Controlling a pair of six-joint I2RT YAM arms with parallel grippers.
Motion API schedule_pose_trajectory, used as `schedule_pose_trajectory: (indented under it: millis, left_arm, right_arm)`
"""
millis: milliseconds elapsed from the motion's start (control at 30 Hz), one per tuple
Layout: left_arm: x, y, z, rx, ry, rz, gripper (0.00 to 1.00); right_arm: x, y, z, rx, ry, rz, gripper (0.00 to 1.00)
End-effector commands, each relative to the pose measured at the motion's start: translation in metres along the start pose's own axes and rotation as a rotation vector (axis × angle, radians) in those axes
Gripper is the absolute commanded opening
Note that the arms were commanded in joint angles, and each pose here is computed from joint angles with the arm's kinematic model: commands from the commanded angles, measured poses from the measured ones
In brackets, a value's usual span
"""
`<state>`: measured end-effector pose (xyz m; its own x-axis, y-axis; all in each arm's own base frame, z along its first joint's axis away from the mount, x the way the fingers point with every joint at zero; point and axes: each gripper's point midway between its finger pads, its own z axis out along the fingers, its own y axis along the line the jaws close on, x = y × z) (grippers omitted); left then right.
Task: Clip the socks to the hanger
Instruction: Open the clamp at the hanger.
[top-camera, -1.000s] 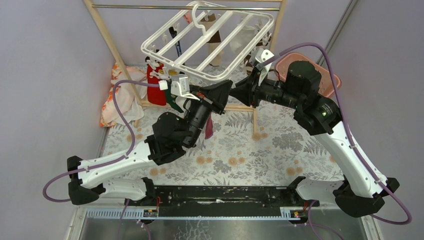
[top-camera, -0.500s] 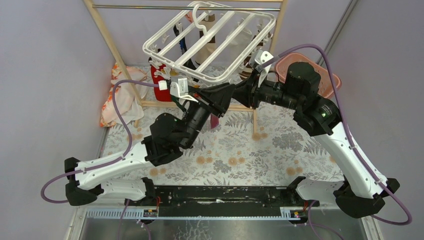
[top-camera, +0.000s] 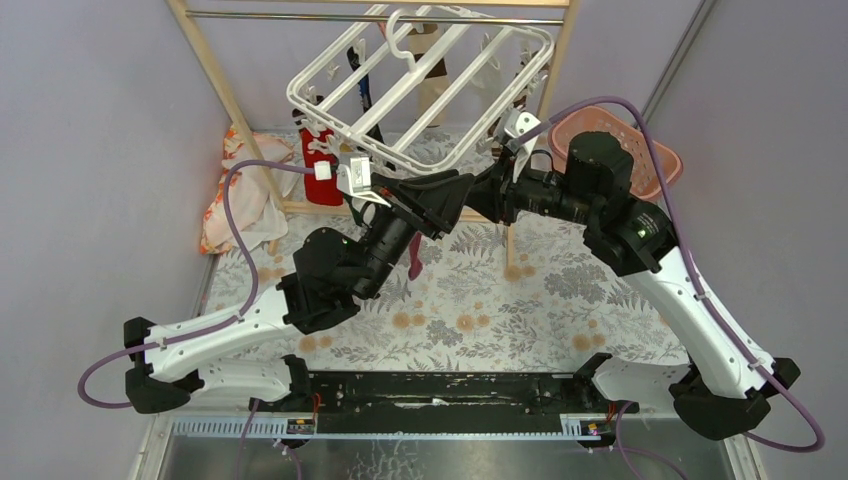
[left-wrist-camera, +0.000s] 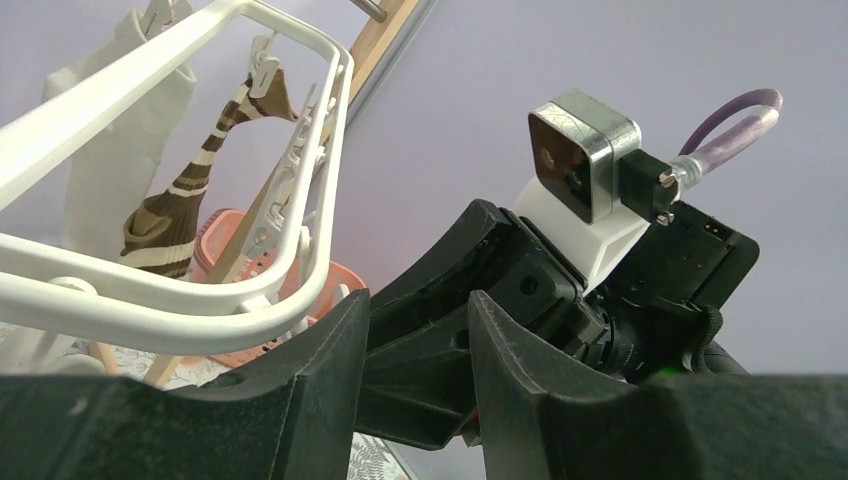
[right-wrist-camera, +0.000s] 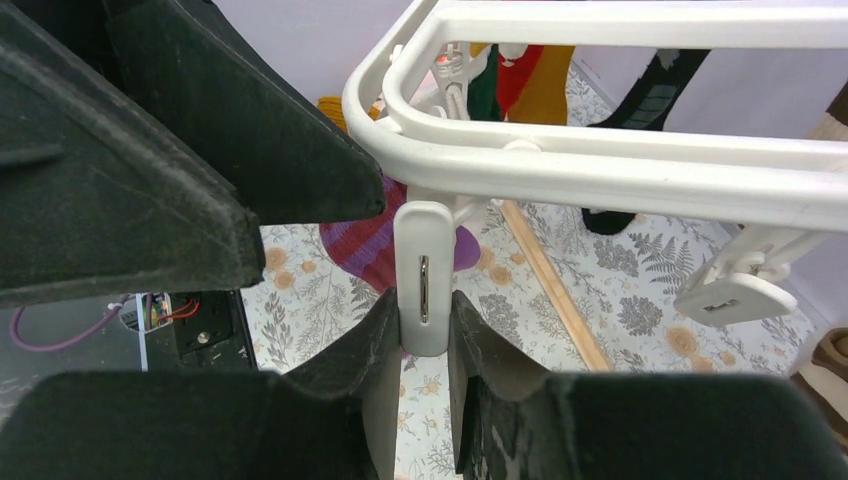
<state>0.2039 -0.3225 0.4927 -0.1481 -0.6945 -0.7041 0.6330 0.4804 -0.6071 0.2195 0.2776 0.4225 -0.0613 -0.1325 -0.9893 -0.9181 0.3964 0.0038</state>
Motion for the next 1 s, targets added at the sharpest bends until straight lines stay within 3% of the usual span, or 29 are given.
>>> schedule_pose_trajectory:
  millis: [0, 267, 567, 967]
  left_arm:
    - [0.005, -0.003, -0.001, 0.013, 0.014, -0.015, 0.49]
    - [0.001, 0.0, -0.008, 0.006, 0.029, -0.021, 0.54]
    - [-0.006, 0.01, -0.032, -0.068, 0.123, -0.084, 0.69]
    - [-0.009, -0.011, -0.007, -0.04, 0.133, -0.021, 0.7]
  right_arm:
    - [-0.004, 0.012, -0.011, -0.023, -0.019, -0.01, 0.0]
    - [-0.005, 0.017, -0.017, -0.03, -0.037, -0.011, 0.0]
    - [-0.011, 0.023, -0.023, -0.046, -0.059, -0.01, 0.0]
    - [-0.016, 0.032, -0.032, -0.064, -0.073, 0.006, 0.0]
